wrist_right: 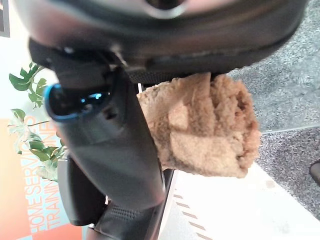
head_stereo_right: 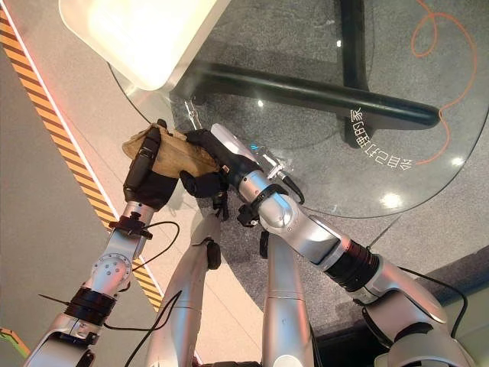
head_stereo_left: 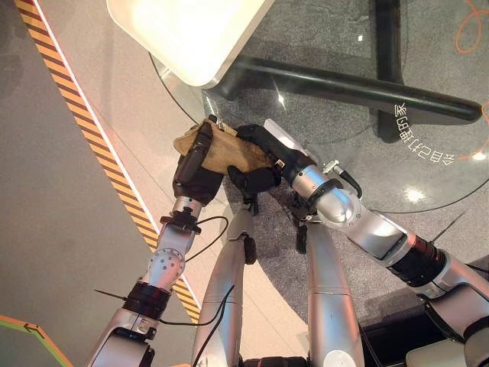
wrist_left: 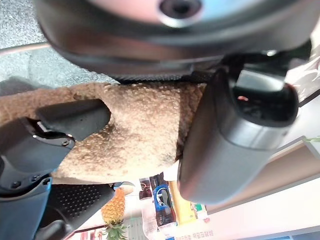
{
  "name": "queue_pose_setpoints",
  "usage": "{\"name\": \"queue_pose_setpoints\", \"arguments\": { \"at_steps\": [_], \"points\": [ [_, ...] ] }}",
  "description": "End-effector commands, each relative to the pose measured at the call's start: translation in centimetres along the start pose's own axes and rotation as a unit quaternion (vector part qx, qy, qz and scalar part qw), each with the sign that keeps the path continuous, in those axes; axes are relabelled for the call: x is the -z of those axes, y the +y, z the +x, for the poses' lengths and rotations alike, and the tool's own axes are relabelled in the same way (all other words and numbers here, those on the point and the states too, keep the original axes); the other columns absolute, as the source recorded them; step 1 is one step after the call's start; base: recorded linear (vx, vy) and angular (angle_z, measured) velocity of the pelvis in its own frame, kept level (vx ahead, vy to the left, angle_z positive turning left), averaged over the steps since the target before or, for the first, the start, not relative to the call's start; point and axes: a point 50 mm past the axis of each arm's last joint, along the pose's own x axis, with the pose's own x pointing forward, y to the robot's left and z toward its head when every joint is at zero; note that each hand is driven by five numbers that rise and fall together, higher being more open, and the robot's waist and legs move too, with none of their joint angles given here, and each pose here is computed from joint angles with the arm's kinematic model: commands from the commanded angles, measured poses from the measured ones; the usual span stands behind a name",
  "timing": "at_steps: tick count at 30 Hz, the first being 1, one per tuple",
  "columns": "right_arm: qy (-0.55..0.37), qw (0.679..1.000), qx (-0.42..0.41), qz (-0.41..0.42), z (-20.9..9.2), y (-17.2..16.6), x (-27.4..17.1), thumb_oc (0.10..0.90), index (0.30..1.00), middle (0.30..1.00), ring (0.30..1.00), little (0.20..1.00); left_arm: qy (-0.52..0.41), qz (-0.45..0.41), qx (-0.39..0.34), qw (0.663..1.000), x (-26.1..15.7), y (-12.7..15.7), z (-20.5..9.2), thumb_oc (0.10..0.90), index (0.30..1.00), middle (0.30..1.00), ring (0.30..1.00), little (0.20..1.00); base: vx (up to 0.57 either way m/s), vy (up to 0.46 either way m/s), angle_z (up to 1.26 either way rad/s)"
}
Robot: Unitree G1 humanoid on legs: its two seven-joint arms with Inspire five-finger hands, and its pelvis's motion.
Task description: Wipe the table with a cloth and put it in the basket.
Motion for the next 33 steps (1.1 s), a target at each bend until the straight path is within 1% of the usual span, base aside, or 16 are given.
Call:
{"name": "queue_pose_setpoints", "arguments": {
  "at_steps": [1,21,33],
  "points": [
    [-0.147,0.985,0.079,0.036,0.3,-2.5,-5.9,0.800,0.900,0.900,0.900,0.900,0.041,-0.059,0.220,0.973,3.2,-7.2,0.9,0.100,0.300,0.300,0.300,0.200,0.00,0.000,0.00],
    [-0.151,0.976,0.152,0.043,-1.5,-5.1,-5.1,0.800,0.900,0.900,0.900,0.900,0.020,-0.060,0.214,0.975,2.4,-6.7,0.2,0.100,0.300,0.300,0.300,0.200,0.00,0.000,0.00],
    [-0.128,0.967,0.216,0.039,-3.0,-7.1,-3.6,0.800,0.900,0.900,0.900,0.900,-0.002,-0.059,0.209,0.976,1.7,-6.3,-0.5,0.100,0.300,0.300,0.300,0.200,0.00,0.000,0.00]
  ]
}}
